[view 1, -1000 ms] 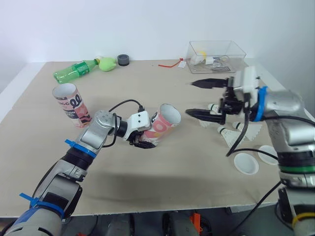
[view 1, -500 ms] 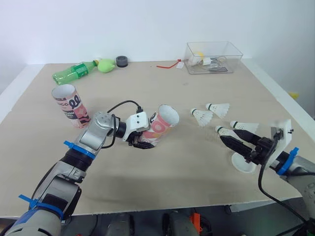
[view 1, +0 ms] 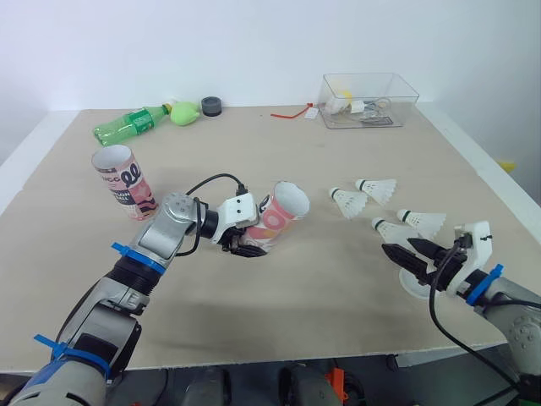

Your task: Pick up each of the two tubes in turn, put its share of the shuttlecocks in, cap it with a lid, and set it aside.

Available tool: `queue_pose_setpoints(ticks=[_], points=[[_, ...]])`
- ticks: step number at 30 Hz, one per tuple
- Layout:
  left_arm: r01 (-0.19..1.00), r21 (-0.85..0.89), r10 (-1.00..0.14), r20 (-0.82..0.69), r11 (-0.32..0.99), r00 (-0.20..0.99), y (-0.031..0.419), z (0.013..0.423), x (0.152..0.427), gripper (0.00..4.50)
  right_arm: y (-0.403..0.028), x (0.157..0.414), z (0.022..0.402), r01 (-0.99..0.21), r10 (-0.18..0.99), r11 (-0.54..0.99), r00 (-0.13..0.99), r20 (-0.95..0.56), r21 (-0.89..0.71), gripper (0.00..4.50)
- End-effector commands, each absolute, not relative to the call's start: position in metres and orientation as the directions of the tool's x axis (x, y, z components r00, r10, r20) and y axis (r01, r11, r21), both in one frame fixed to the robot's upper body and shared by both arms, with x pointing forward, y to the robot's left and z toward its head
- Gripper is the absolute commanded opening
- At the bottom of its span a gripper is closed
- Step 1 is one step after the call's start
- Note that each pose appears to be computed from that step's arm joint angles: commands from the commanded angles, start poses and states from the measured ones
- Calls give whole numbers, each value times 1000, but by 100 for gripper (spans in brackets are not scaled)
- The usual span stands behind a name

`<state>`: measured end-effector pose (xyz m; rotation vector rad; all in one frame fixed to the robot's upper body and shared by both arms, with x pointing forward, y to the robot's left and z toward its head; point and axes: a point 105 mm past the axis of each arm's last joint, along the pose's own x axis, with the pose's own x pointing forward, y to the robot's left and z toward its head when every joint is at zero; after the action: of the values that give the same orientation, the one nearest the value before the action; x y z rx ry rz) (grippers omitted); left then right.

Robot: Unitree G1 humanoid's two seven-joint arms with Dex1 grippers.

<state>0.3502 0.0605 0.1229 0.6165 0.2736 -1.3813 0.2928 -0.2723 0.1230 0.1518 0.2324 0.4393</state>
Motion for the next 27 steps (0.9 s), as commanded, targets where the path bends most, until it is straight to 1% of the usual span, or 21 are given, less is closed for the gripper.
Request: queue_pose_setpoints(ticks=[1,3,10,11,13,14,15,16,20,21,27], points=[[967,248,-828,-530,52,180,61,122,347,303,-271,301,132,-406,433,895,889,-146,186,445],[967,249,-826,-532,54,184,62,121,347,303,-270,305,128,-397,434,890,888,-149,224,445],[966,250,-827,-529,64,191,62,121,348,303,-268,317,119,-388,428,895,887,-175,220,445],[966,250,-827,-529,65,192,62,121,348,303,-268,319,117,-385,424,897,888,-178,218,422],[966,250,-828,-526,69,195,62,121,348,303,-271,322,116,-369,407,905,896,-179,213,359],[965,251,-828,-525,71,197,62,121,348,303,-271,323,115,-365,403,907,898,-179,212,307],[965,251,-828,-524,74,200,63,121,348,303,-272,324,115,-363,401,907,898,-180,212,269],[965,252,-828,-523,77,203,63,121,349,303,-272,324,114,-362,401,908,898,-181,211,219],[965,251,-828,-522,80,205,63,121,349,303,-274,325,113,-362,398,910,899,-181,205,12],[965,250,-828,-522,81,205,63,121,349,303,-274,325,113,-363,400,909,898,-181,205,5],[965,248,-828,-521,85,207,63,120,350,303,-275,326,113,-376,409,907,894,-181,189,5]])
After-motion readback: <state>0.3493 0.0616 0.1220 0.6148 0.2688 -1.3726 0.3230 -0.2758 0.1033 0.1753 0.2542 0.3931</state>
